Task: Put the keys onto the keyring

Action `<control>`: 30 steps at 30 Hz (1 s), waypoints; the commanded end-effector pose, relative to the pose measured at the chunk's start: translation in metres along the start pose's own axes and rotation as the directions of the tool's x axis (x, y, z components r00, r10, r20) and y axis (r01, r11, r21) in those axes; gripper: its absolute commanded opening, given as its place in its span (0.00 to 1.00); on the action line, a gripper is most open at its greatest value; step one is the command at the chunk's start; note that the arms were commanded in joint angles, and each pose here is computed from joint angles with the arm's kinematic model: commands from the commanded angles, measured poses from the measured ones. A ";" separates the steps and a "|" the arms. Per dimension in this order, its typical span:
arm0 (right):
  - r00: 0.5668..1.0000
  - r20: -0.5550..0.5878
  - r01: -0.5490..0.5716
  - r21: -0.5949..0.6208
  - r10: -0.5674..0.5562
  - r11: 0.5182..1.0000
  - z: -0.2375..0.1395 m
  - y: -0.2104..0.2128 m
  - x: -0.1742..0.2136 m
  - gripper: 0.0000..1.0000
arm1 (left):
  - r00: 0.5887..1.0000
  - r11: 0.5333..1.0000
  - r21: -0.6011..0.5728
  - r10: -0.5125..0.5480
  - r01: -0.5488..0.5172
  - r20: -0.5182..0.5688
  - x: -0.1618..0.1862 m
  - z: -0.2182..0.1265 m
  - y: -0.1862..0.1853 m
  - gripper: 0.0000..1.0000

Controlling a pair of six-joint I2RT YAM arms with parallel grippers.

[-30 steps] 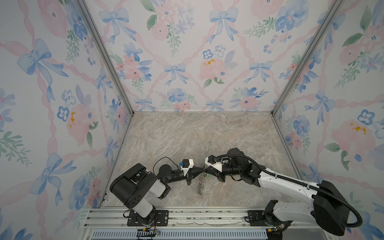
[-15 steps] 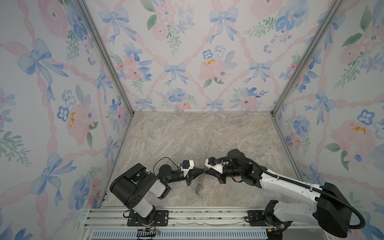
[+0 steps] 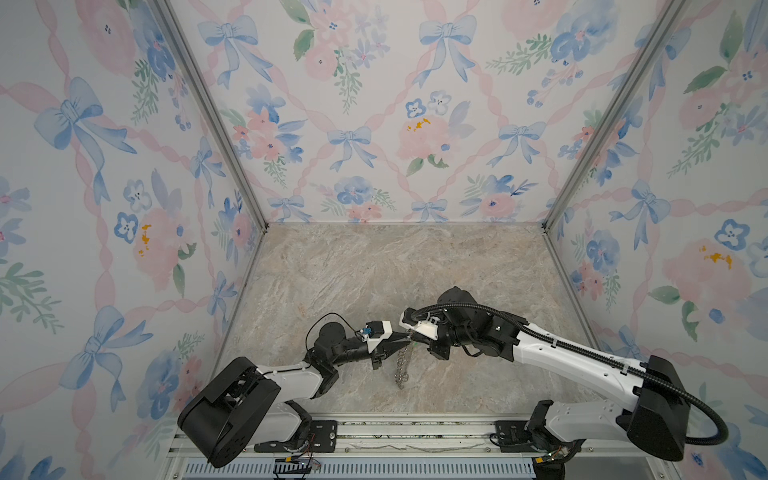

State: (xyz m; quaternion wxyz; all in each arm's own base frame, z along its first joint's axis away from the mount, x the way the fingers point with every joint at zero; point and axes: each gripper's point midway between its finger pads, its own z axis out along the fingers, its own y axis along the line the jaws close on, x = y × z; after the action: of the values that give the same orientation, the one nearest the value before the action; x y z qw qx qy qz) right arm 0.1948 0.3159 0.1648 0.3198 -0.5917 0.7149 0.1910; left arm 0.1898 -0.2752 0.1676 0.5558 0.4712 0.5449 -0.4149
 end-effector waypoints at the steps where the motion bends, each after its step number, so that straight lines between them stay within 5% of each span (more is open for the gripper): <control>1: 0.995 -0.095 0.034 0.019 -0.032 0.999 -0.006 -0.001 0.005 0.00 | 0.999 1.000 -0.010 -0.008 0.008 -0.044 0.006 0.001 0.006 0.21; 8: 0.991 -0.111 0.073 0.011 -0.071 0.997 -0.004 0.003 -0.002 0.00 | 0.999 1.000 -0.010 -0.015 0.015 -0.040 0.004 0.001 0.008 0.13; 14: 0.990 -0.115 0.078 0.001 -0.077 0.997 0.000 0.005 -0.007 0.00 | 0.999 1.000 -0.006 -0.014 0.014 -0.036 0.002 0.002 0.008 0.18; 19: 0.991 -0.109 0.079 -0.003 -0.078 0.997 0.004 0.005 -0.011 0.00 | 0.999 1.000 0.007 -0.017 0.017 -0.038 0.003 0.003 0.006 0.01; 24: 0.992 -0.104 0.076 0.012 -0.074 0.997 0.003 0.003 -0.010 0.00 | 0.999 0.999 -0.022 -0.027 0.026 -0.042 0.004 0.003 0.012 0.00; 30: 0.997 0.062 0.035 0.010 -0.035 0.999 -0.010 -0.001 -0.016 0.12 | 0.999 0.998 -0.050 -0.039 0.037 -0.025 -0.002 0.004 0.017 0.00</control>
State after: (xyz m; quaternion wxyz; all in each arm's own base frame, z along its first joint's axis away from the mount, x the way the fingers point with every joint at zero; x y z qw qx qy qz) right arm 0.1985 0.3151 0.1626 0.3022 -0.6081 0.7184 0.1509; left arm 0.2006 -0.2730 0.1606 0.5430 0.4621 0.5725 -0.4049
